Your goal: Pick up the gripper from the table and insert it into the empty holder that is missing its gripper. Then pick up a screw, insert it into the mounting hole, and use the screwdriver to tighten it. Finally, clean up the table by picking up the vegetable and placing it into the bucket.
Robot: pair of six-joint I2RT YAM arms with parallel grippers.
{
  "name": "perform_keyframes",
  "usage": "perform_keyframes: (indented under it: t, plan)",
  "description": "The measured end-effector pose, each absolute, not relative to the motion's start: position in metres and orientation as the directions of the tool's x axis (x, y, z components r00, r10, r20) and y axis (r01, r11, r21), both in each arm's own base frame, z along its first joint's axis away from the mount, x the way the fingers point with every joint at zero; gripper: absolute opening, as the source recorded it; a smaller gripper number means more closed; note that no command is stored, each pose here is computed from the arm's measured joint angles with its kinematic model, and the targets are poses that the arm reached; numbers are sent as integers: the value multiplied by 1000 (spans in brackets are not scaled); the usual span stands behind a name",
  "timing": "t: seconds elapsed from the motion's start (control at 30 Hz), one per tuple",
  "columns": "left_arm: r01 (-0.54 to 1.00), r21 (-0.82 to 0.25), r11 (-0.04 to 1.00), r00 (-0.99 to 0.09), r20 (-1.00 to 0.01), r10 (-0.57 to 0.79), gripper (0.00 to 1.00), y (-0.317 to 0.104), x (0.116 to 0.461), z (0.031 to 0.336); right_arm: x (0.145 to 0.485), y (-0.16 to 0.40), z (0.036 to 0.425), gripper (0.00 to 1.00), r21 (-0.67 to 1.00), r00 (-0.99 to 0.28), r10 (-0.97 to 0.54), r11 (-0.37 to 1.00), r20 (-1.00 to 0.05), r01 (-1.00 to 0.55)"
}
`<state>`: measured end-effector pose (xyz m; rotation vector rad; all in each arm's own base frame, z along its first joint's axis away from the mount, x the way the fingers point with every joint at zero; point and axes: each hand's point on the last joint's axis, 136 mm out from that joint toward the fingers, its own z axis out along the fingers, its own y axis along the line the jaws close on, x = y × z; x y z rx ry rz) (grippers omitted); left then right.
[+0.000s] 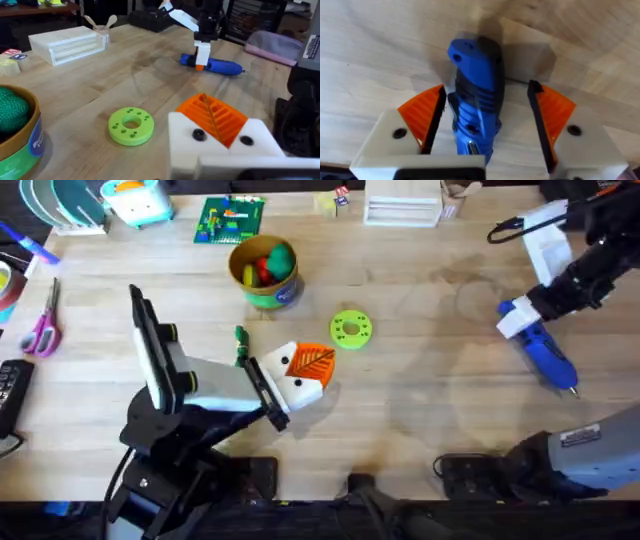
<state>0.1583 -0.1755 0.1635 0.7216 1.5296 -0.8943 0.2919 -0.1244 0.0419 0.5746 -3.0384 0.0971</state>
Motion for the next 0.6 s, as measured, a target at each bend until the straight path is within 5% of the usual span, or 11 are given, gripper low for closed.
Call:
perform_keyframes:
  t: [0.43, 0.6]
  plan:
    - [843, -144, 518, -146, -989, -38, 16, -176, 158, 164, 295, -120, 34, 946, -13, -931, -362, 932, 48, -363]
    - [843, -144, 518, -145, -989, -38, 16, -176, 158, 164, 296, -121, 34, 825, -18, -931, -361, 932, 47, -362]
